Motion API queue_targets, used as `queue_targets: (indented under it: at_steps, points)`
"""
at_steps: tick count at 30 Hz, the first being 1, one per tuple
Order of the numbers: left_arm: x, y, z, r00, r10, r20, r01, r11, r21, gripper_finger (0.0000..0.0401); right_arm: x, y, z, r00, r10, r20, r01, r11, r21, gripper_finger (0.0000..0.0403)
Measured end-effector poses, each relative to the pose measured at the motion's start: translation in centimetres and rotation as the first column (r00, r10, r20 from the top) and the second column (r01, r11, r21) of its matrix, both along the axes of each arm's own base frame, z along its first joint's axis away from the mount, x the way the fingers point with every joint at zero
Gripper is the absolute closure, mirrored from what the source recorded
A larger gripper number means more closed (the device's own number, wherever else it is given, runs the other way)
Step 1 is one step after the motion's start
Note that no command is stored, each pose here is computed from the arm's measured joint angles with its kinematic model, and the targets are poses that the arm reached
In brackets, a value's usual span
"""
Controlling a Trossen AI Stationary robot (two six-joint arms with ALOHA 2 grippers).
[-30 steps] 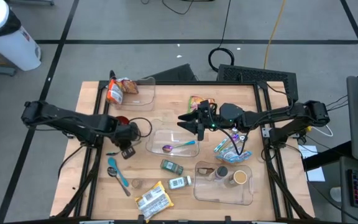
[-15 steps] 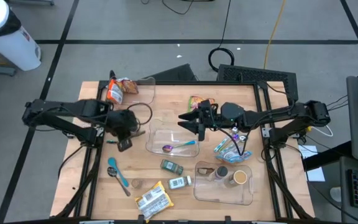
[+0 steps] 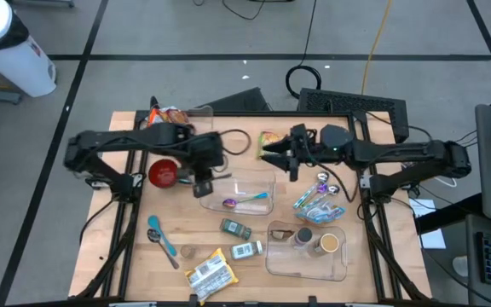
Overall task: Pick & Place Food Item
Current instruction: Put the left blue spoon into the middle transparent bin
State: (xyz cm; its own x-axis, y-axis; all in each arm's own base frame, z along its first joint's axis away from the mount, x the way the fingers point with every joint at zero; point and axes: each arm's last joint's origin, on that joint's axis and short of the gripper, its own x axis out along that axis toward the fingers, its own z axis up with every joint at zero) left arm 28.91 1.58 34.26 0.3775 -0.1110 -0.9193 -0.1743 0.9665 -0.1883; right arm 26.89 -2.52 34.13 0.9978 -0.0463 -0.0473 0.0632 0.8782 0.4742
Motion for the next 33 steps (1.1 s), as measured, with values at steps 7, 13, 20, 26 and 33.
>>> queue_targets:
  at_steps: [7, 13, 20, 26, 33]
  points:
    - [5.0, -0.1, -1.0, 0.998, -0.062, -0.016, 0.061, 0.998, -0.009, 0.0401, -3.1, -0.3, 0.8, 0.994, -0.066, -0.087, 0.063, 0.998, -0.031, 0.0206]
    - [7.5, -0.4, -2.2, 0.995, -0.095, -0.013, 0.095, 0.995, -0.006, 0.0401, -5.9, -0.3, 0.9, 0.964, -0.181, -0.192, 0.169, 0.982, -0.079, 0.0206]
    - [9.4, -0.4, -4.2, 0.995, -0.097, -0.012, 0.097, 0.995, -0.020, 0.0401, -7.9, -0.1, 1.4, 0.957, -0.200, -0.212, 0.185, 0.979, -0.085, 0.0206]
    - [10.9, -0.4, -6.5, 0.996, -0.083, -0.040, 0.081, 0.996, -0.040, 0.0401, -7.9, -0.1, 1.4, 0.957, -0.200, -0.211, 0.186, 0.979, -0.085, 0.0206]
    - [12.2, -0.3, -8.6, 0.995, -0.079, -0.061, 0.077, 0.996, -0.044, 0.0401, -7.9, -0.1, 0.2, 0.954, -0.199, -0.225, 0.191, 0.980, -0.057, 0.0206]
